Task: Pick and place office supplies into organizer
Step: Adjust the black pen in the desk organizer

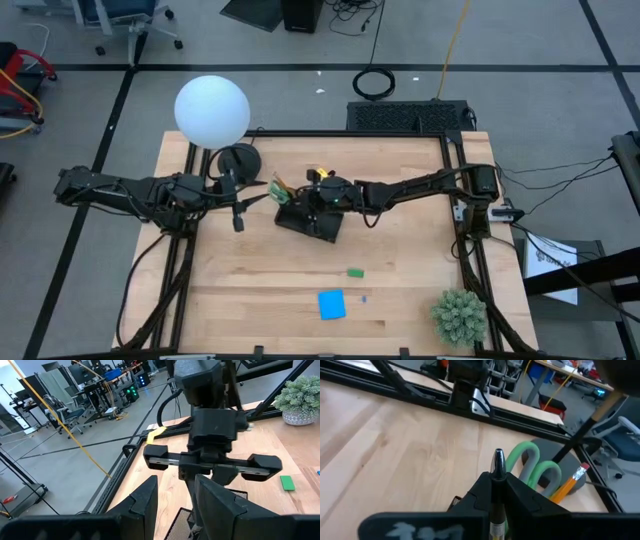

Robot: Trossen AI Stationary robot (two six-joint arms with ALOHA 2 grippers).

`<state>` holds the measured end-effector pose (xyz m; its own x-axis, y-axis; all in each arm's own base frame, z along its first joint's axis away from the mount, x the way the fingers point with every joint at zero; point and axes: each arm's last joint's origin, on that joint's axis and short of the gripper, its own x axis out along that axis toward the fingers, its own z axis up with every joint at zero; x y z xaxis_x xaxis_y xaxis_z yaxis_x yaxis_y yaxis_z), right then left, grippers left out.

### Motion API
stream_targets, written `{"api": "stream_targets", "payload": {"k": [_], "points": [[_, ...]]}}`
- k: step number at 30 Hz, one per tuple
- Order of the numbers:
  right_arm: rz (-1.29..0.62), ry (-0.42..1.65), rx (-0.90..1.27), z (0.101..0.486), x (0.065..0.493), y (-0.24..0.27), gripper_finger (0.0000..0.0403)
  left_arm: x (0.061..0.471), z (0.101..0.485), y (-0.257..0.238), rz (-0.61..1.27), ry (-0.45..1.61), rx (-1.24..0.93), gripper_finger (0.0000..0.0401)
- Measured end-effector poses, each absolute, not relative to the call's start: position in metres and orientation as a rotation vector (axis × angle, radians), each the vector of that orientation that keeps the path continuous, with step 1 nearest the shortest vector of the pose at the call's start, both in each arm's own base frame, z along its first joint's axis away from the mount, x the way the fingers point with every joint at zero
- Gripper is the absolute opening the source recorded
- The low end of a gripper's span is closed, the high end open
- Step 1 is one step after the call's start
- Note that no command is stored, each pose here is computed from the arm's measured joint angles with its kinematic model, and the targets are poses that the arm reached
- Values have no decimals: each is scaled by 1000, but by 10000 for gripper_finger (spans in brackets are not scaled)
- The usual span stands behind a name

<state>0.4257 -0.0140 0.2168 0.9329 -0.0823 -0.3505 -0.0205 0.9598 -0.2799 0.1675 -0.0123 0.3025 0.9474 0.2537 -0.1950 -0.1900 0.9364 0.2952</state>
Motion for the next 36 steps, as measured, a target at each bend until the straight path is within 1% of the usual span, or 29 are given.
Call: {"api": "stream_targets", "payload": {"k": [4, 11, 25, 28, 36], "points": [[-5, 397, -330, 214, 425, -7, 17, 167, 302, -12, 228, 233, 278, 131], [-26, 438, -427, 213, 423, 3, 17, 167, 302, -12, 228, 234, 280, 131], [-33, 321, -469, 252, 411, 8, 17, 167, 302, -12, 228, 234, 281, 131], [-32, 339, -526, 253, 410, 12, 17, 167, 302, -12, 228, 234, 281, 131], [-142, 458, -748, 247, 405, 27, 17, 167, 302, -12, 228, 234, 281, 131]]}}
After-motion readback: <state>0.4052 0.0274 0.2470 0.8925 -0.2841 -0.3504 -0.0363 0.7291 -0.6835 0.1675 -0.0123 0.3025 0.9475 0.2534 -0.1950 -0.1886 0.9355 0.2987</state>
